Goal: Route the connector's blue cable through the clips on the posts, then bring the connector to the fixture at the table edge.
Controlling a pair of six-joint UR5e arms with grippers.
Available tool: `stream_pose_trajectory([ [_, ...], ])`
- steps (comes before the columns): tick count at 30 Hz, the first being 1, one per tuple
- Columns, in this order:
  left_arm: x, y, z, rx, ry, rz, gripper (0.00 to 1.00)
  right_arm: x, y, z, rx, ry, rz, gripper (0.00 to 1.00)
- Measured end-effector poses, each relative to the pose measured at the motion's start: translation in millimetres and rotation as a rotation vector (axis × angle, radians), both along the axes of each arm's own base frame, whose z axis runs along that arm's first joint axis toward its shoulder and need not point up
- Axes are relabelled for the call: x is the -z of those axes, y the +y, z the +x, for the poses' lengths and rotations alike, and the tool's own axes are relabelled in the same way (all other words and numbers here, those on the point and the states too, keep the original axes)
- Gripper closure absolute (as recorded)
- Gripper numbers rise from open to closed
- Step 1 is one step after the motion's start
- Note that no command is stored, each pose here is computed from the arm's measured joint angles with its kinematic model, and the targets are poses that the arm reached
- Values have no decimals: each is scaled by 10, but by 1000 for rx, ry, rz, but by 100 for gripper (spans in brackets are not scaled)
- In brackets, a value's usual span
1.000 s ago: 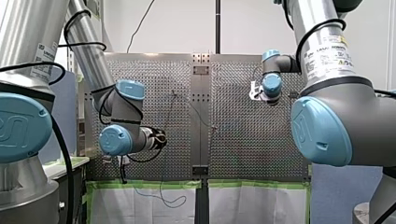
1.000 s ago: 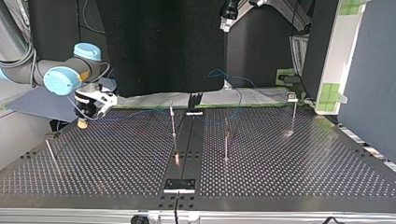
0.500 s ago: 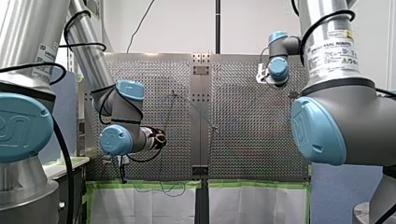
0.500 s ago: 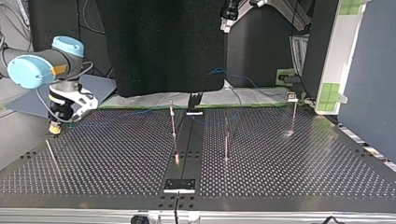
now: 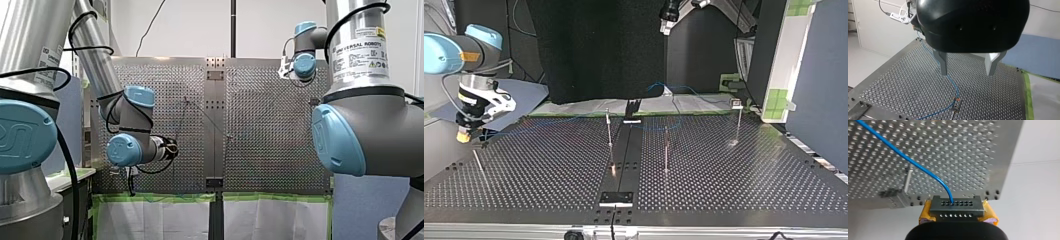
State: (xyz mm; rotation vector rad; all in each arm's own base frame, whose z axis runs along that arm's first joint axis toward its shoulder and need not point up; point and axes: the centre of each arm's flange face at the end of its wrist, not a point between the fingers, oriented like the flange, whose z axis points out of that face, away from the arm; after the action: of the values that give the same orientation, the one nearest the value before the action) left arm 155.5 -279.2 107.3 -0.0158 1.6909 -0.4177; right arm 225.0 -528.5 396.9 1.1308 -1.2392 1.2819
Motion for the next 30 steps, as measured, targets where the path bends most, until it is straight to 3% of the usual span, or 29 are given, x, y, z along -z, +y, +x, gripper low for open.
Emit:
stream_pose_trajectory([
  [15, -21, -14, 40, -4, -21, -7, 0, 303, -276, -229, -35, 68, -23, 100],
  [30, -18, 4, 96, -10, -18, 18, 0, 672, -591, -791, -41, 107, 30, 100],
])
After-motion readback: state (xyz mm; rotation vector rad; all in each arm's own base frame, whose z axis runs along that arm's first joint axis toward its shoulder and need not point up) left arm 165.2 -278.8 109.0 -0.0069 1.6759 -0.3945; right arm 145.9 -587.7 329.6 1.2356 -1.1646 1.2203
